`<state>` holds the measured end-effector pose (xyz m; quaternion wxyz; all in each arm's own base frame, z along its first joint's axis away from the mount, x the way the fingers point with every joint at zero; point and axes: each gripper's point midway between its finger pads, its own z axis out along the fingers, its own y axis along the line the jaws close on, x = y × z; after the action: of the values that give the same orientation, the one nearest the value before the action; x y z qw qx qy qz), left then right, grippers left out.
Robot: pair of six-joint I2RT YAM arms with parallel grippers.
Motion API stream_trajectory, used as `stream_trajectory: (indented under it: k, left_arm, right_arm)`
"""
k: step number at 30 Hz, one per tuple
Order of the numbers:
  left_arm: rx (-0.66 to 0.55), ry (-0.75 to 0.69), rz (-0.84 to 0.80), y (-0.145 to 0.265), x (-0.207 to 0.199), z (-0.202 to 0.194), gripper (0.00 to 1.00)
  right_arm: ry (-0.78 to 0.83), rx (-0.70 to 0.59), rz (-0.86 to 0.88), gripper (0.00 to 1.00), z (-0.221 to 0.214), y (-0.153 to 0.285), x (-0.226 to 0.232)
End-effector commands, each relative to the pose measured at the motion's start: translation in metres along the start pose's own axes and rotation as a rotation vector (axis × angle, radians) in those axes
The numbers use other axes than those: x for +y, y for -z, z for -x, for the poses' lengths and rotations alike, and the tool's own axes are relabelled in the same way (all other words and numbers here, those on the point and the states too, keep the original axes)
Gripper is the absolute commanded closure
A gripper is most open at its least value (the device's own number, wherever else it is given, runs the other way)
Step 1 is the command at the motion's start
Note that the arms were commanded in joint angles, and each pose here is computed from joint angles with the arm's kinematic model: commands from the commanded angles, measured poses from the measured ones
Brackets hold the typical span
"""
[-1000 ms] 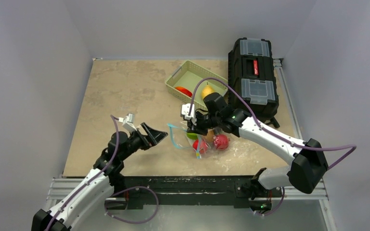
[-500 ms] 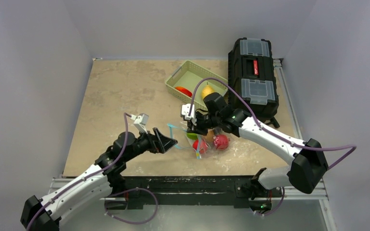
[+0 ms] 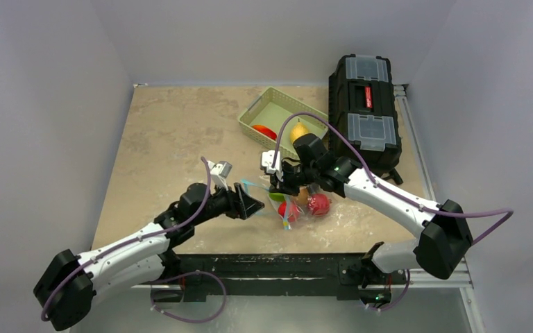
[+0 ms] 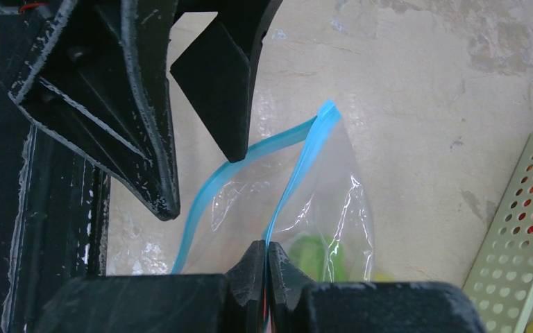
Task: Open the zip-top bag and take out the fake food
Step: Pick up the fake fruit from the zipper food storage bag.
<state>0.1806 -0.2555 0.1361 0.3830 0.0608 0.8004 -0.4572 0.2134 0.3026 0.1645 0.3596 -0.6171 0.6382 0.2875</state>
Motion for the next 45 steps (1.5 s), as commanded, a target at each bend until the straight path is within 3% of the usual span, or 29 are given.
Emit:
stream_trajectory:
  k: [1, 23, 37, 45]
  left_arm:
    - [-0.098, -0.072, -0.099, -0.008, -0.034, 0.036, 0.37]
    - [-0.008, -0.094, -0.070, -0.054, -0.031, 0.018, 0.53]
    - [0.061, -0.079, -0.072, -0.077, -0.026, -0.008, 0.52]
    - [0.067, -0.041, -0.106, -0.083, -0.028, -0.026, 0.43]
  right_arm:
    - [0.018, -0.019, 0.017, 1.00, 0.003, 0.001, 0.002]
    - [0.008, -0.018, 0.034, 1.00, 0.002, -0.001, 0.005]
    - [0.003, -0.022, 0.048, 1.00, 0.002, -0.003, 0.007]
    - [0.000, -0.023, 0.050, 1.00, 0.003, -0.003, 0.007]
